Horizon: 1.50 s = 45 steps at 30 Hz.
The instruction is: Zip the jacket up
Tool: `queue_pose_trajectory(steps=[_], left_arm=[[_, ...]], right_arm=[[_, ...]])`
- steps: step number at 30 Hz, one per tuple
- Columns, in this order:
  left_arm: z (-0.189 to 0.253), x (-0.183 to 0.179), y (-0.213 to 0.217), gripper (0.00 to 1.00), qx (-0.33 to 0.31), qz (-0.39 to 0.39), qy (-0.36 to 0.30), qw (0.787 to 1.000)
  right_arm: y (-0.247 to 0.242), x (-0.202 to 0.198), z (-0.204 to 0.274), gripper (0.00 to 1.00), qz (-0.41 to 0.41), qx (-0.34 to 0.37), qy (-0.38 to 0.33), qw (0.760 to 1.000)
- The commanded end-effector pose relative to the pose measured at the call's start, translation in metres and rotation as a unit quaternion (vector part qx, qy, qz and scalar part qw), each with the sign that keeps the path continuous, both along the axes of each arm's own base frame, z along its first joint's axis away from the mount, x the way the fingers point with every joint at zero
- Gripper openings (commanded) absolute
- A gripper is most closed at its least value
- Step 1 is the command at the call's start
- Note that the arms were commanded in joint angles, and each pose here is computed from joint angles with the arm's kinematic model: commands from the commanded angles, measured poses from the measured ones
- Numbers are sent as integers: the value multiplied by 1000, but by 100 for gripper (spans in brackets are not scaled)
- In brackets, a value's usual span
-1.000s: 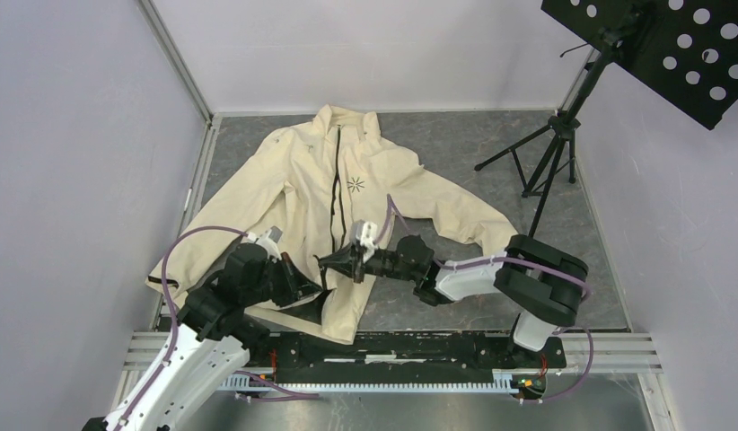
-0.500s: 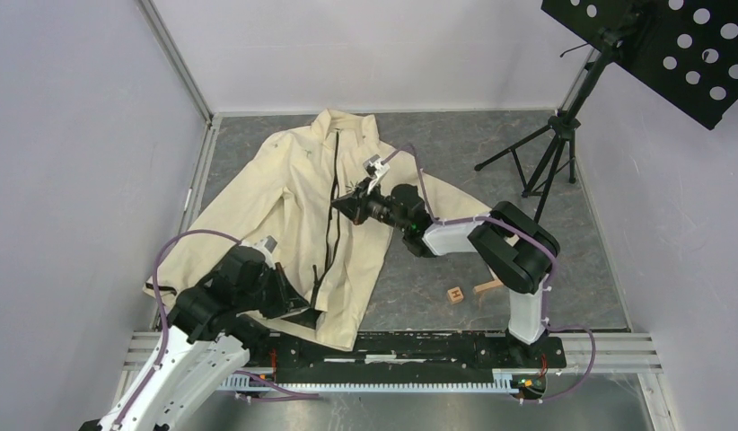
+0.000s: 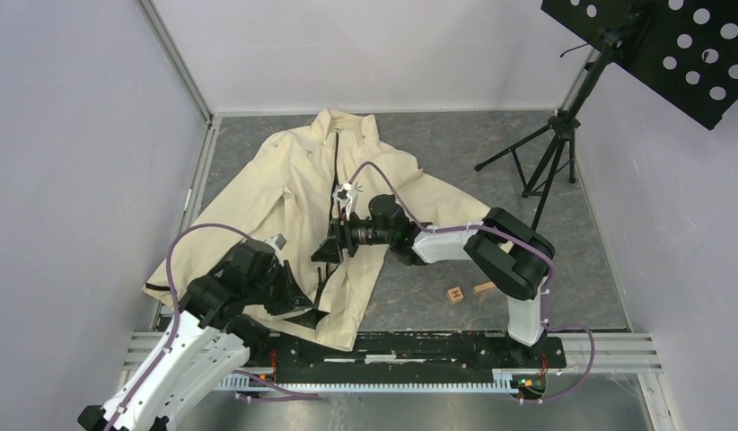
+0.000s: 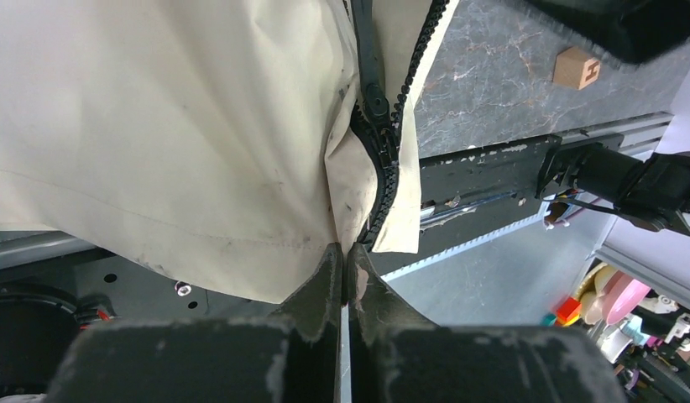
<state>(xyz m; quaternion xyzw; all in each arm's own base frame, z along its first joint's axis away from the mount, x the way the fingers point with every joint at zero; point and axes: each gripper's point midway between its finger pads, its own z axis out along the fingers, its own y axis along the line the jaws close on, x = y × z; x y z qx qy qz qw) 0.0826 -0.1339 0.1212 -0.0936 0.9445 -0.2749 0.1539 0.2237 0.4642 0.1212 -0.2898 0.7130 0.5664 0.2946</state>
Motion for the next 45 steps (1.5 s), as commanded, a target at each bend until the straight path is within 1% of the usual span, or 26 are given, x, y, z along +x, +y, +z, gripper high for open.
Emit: queue_pose_trajectory(steps=[1,6,13,23,28,31,34,36,40,42,45], left_arm=[[2,0,-7,2,-13,-37,-15,999],[2,-2,-8,2,-20,-35,-17,999],[2,-2,-8,2,-22,-34,-17,999],[4,-4,-9,2,-27,-35,-18,999],[3,-4,-9,2,-27,-36,-17,999],[2,-5,-9,2,-27,-36,-16,999],[1,-5,-9,2,-27,-37,-14,999],[1,-5,-9,2,-27,-37,-14,999],[-3,-7,-9,2,-24,-38,-6,999],[-2,-7,-9,2,-24,-41,-4,999],[-3,-8,-5,2,-11,-41,-2,999]], right_arm=[[-1,-23,5,71,54,11,-3,998],[-2,-39,-8,68,79,-5,2,997],[1,-59,-13,64,111,-8,1,994],[4,-69,-15,52,124,-6,2,992],[4,-70,-12,40,129,-1,4,992],[4,-72,-4,30,129,14,4,992],[5,-68,5,15,118,21,5,993],[6,-60,9,0,112,21,5,994],[7,-42,20,0,91,26,-6,996],[6,-35,32,0,77,41,-30,996],[-3,-13,47,0,23,61,-70,995]])
